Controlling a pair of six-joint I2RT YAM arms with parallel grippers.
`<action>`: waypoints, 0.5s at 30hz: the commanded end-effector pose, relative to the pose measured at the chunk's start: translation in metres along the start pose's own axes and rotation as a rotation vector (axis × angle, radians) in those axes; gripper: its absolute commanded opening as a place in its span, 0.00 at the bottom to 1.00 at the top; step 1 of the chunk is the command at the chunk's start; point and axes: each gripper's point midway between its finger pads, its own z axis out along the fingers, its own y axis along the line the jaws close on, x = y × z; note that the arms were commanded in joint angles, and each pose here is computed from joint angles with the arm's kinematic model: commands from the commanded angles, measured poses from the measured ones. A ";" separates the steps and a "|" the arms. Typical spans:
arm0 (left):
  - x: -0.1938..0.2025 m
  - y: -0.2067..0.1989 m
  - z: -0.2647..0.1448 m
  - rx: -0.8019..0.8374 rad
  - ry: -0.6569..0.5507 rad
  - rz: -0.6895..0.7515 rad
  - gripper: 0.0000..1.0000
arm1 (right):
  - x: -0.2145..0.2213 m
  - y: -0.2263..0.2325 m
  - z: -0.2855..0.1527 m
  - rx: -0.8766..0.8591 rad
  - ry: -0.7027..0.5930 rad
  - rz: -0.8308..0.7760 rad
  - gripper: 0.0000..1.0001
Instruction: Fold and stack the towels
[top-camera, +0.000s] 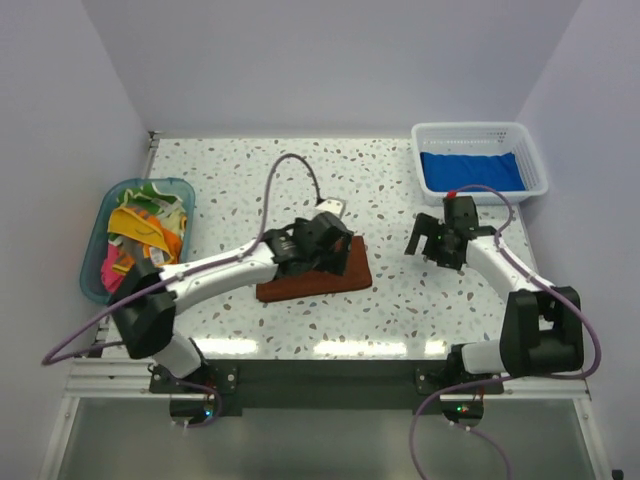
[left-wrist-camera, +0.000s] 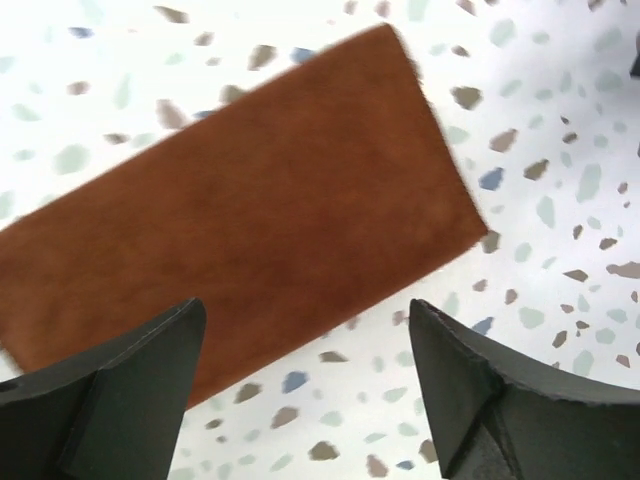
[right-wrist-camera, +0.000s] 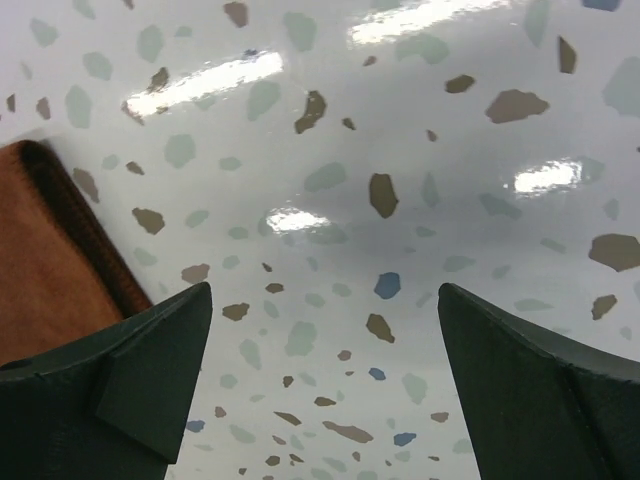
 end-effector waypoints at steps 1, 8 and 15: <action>-0.002 -0.043 0.019 0.007 0.002 0.060 0.86 | -0.007 -0.017 -0.003 0.040 -0.032 0.109 0.98; -0.003 -0.113 0.054 0.038 0.001 0.172 0.75 | -0.008 -0.022 0.002 0.033 -0.028 0.173 0.97; 0.024 -0.122 0.089 0.017 0.043 0.230 0.71 | -0.001 -0.019 0.006 0.003 -0.009 0.172 0.96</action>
